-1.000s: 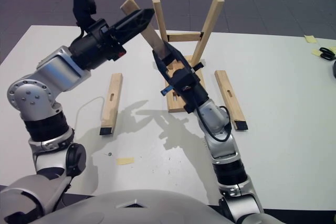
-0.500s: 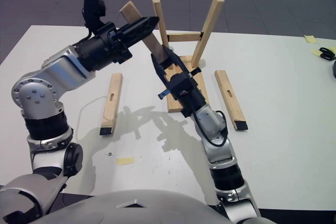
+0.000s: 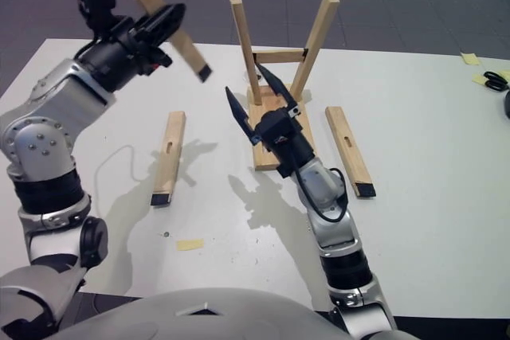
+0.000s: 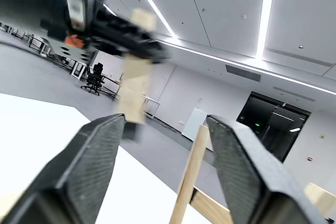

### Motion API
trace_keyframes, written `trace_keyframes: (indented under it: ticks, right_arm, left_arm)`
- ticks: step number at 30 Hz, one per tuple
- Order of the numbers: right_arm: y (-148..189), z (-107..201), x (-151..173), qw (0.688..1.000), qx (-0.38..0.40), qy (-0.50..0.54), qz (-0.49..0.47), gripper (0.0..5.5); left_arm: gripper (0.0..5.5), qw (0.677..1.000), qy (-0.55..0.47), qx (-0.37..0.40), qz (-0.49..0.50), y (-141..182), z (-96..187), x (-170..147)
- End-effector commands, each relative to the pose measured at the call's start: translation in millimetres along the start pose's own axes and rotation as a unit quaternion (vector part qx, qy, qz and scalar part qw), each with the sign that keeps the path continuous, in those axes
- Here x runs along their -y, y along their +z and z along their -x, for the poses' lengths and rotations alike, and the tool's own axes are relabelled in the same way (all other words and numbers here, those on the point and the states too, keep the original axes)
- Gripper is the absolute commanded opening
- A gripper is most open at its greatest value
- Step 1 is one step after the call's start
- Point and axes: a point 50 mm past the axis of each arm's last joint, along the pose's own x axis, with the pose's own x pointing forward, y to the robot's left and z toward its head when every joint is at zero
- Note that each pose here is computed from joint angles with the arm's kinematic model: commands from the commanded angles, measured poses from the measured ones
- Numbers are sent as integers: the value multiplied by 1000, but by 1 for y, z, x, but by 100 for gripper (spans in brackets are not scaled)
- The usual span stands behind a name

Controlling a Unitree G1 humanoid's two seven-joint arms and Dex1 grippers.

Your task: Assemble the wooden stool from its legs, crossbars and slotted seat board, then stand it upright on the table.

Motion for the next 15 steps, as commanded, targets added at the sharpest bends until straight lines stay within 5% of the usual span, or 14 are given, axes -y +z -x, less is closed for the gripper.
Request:
trace_keyframes:
  ticks: [1,11,15]
  right_arm:
    - [-4,4,7,1000,-16,-18,8,371]
    - [-8,10,15,998,-34,-38,21,530]
    - [-9,11,16,998,-36,-40,21,540]
  left_arm:
    - [42,993,99,-63,1,-43,26,-14]
    - [42,969,229,-96,5,-83,57,-33]
    - [42,967,236,-96,10,-93,55,-32]
